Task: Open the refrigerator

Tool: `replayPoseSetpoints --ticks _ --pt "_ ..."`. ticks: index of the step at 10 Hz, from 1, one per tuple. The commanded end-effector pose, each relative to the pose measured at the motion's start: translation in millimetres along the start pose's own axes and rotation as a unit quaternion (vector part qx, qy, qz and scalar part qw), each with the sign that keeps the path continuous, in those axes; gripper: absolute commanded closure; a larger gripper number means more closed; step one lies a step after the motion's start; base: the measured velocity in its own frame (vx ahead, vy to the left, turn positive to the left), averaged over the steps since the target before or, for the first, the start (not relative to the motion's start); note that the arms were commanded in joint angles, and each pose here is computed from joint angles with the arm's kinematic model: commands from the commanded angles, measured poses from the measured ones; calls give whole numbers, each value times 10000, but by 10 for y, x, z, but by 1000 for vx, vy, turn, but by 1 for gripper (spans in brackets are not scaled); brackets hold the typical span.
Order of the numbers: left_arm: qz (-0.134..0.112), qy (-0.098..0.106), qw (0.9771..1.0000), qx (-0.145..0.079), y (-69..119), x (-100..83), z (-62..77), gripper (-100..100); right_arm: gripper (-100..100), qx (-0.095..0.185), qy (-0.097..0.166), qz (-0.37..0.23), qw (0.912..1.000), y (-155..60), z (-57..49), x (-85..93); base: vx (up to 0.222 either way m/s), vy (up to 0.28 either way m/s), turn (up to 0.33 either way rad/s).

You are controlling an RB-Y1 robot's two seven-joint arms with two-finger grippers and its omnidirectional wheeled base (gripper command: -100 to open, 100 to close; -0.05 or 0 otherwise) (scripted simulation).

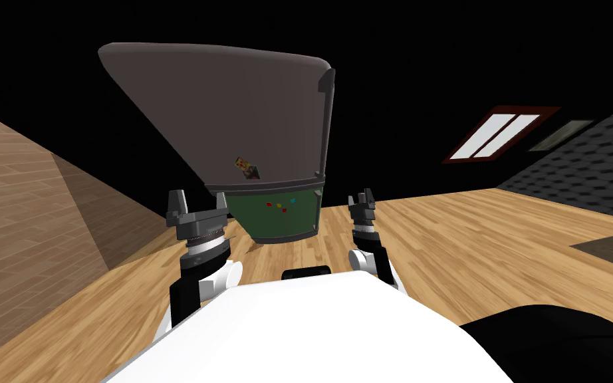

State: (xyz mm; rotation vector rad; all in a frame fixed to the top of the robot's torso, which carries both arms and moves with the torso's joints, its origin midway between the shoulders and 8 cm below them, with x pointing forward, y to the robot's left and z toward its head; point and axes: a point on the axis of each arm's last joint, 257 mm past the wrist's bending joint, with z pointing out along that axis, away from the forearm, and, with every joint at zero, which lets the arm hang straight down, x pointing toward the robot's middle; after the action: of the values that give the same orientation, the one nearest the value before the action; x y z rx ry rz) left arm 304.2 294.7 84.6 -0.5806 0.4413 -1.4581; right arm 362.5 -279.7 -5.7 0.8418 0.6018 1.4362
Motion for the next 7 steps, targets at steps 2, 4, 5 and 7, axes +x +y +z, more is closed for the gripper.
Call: replayPoseSetpoints --ticks 2,4,5,7 --pt "0 0 10000 0 0 0 0 0 0 0 0 0 10000 0 0 0 0 0 0" --pt "0 0 10000 1 -1 0 0 0 0 -1 0 0 10000 1 0 0 0 0 0" --pt "0 0 10000 1 -1 0 0 0 0 -2 0 0 10000 1 0 0 0 0 0" --pt "0 0 10000 2 -1 0 0 0 0 -2 0 0 10000 2 0 0 0 0 0"
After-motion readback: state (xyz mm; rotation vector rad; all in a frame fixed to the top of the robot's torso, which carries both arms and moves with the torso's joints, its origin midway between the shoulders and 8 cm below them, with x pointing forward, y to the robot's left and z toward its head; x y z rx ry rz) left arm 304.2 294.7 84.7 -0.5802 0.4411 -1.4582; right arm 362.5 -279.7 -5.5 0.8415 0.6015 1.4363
